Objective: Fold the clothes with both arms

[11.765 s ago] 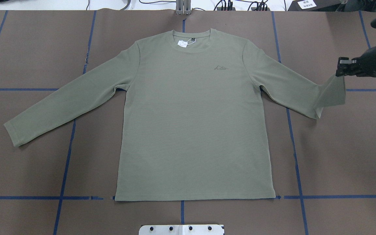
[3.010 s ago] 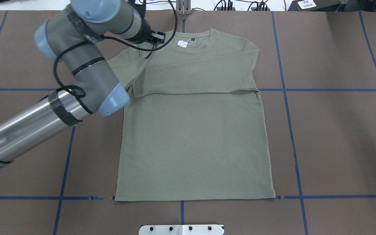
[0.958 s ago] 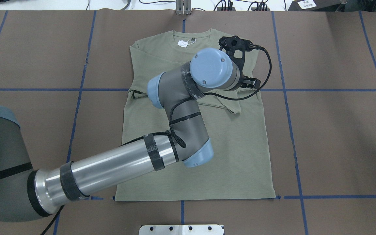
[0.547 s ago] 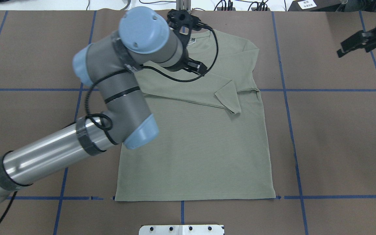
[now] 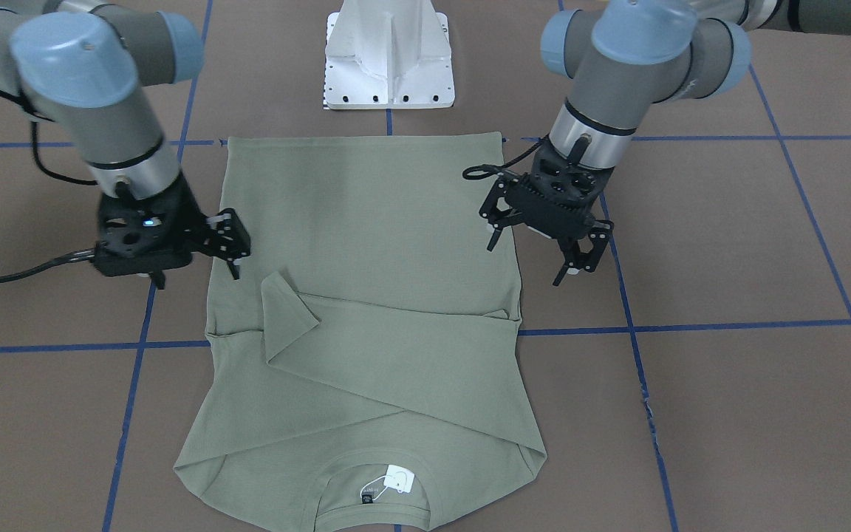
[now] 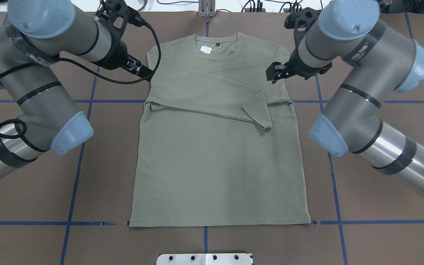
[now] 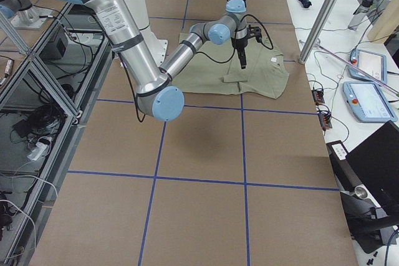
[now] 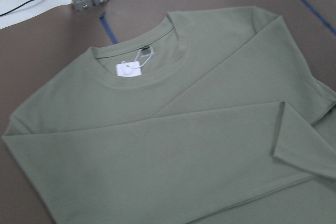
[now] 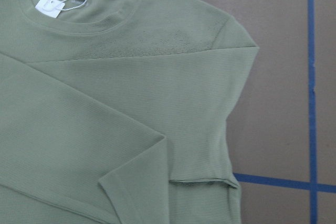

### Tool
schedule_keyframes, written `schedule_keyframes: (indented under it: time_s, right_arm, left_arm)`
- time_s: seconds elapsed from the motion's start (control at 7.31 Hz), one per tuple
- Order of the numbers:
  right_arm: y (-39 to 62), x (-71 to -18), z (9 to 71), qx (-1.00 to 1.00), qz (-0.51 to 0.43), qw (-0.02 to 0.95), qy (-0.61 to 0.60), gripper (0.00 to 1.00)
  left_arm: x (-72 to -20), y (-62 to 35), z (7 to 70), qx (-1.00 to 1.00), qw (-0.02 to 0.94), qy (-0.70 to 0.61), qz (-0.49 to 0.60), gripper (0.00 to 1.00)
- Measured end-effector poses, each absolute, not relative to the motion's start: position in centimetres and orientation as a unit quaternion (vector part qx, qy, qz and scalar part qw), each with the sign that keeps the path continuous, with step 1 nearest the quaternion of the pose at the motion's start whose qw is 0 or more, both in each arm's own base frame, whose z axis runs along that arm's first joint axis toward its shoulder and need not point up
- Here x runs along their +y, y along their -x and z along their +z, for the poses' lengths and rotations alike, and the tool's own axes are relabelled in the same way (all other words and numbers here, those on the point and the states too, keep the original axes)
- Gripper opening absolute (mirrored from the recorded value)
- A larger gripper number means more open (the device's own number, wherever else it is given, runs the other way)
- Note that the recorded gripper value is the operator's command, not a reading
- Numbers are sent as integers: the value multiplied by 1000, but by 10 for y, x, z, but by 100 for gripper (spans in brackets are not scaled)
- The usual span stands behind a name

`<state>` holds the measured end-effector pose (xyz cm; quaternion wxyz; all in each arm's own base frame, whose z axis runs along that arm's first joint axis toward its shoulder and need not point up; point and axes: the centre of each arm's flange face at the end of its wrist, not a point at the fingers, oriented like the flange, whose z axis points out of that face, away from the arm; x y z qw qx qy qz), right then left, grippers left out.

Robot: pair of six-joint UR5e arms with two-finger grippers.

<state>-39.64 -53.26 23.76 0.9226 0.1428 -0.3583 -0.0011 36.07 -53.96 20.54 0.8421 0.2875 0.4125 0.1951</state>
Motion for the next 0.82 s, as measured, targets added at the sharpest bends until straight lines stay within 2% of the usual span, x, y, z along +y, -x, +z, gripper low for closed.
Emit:
schedule_keyframes:
  time_s: [0.27,0.82]
  right_arm:
    - [477,-519,231,-320,1,934,-160,85]
    - [552,-519,246,-261,-14,950,-172,69]
  left_arm:
    - [-537,-346,231,415,840,-288,198,100]
    - [-533,-342,254,415,844,-280,193,100]
